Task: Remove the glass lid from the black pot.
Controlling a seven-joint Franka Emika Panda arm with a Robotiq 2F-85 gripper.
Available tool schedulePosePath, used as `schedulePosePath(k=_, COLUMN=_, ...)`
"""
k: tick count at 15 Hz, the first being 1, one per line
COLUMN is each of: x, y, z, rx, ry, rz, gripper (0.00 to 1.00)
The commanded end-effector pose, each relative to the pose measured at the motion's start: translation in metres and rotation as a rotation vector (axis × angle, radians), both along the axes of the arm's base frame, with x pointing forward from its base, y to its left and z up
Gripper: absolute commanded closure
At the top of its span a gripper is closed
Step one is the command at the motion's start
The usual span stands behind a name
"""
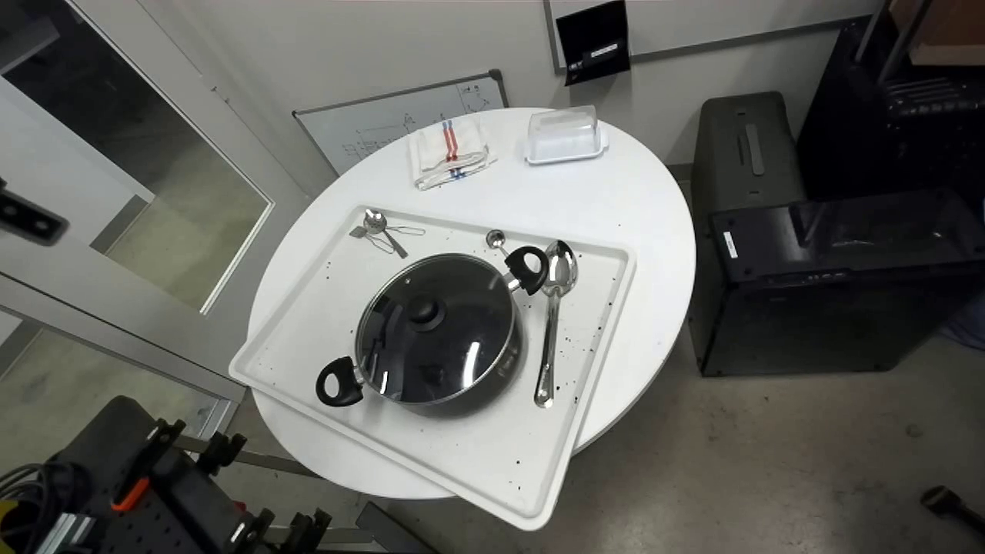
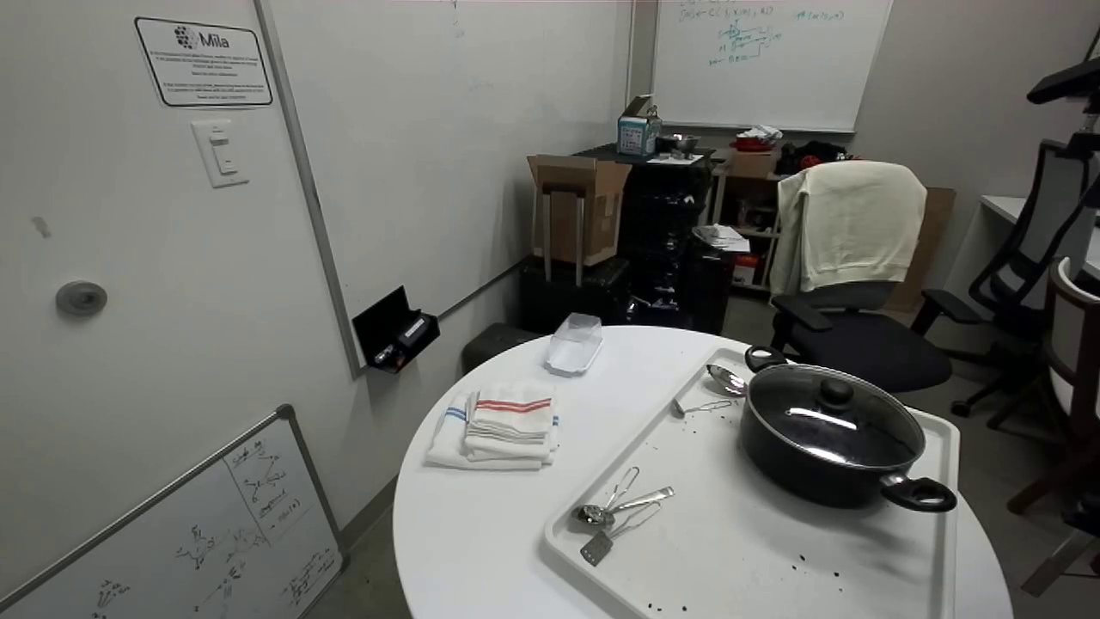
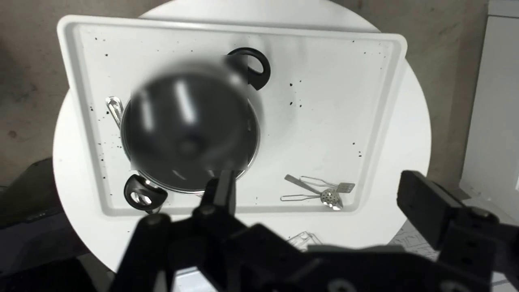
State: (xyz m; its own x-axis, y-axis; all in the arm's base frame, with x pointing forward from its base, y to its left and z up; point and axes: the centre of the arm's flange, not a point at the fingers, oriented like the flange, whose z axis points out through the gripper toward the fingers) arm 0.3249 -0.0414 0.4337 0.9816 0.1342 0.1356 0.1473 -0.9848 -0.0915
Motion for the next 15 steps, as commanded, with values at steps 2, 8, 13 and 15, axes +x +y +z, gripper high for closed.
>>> schedulePosePath(k=2, x=0.047, y=-0.016, z=-0.054, rx=-0.05, ry=0.037, rz=-0.114, gripper=0.0)
schedulePosePath(k=8, x=0.096, y=-0.035, z=-0.116, rx=-0.082, ry=0.095, rz=-0.228, gripper=0.0)
schedulePosePath(k=13, x=0.135, y=-0.047, z=-0.164, rx=-0.134, ry=0.115, rz=-0.318, gripper=0.0)
schedulePosePath(k=15, x=0.149, y=-0.052, z=-0.184, rx=-0.156, ry=0.125, rz=-0.35, gripper=0.0)
